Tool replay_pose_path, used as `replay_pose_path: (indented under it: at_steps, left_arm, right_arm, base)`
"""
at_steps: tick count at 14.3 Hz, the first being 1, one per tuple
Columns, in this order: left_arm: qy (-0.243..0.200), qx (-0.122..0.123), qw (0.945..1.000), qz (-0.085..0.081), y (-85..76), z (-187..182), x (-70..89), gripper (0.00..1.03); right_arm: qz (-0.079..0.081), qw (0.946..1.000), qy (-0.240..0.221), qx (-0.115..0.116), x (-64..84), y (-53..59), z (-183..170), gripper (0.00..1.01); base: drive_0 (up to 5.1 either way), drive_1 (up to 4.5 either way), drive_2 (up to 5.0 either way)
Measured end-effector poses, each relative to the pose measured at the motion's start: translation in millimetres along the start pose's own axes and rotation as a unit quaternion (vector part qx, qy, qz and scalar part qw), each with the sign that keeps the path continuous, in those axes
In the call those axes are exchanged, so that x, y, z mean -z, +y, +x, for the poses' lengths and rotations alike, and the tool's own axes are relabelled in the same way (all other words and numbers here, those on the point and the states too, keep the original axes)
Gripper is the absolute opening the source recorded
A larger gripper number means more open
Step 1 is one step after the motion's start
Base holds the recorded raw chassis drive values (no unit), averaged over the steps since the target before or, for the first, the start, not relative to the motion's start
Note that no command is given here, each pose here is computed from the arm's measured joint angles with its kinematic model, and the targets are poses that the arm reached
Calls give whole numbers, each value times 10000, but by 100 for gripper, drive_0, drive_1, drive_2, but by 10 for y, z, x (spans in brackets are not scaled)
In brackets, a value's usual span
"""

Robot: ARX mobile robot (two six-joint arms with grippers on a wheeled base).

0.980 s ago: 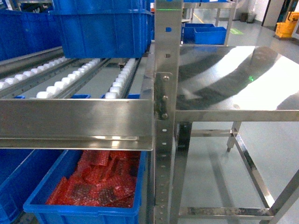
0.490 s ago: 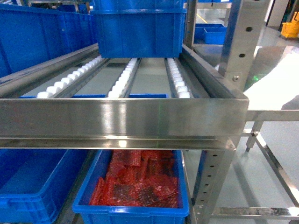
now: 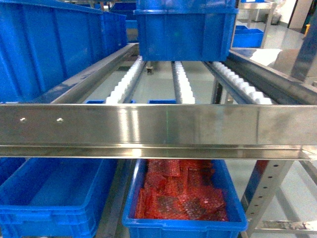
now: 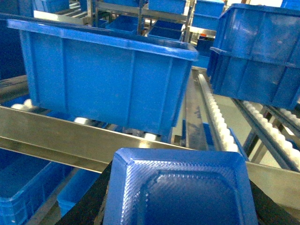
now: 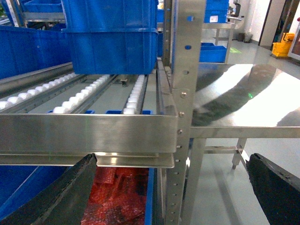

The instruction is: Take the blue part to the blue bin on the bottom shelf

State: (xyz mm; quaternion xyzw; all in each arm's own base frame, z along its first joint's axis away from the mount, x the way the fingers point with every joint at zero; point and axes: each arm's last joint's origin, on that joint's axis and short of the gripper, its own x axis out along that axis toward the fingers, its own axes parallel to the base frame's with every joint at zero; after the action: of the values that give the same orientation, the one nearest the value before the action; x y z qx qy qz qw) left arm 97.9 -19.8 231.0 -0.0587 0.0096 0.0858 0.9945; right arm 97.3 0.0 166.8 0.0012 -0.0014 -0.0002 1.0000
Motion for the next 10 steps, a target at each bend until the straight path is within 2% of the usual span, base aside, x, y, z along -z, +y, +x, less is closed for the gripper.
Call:
replay_pose_path:
  at_steps: [8,10]
  left_arm:
    - [1,-4,10000,-1,0,0,0,43]
    - [-7,-1,10000,-4,0,0,-1,43]
  right_arm:
    - [0,10000,-2,-2,0,0,0,98]
    - [0,10000,17,-9,3,1,0,98]
  base:
    - [-500,237,237]
    - [0,0,0]
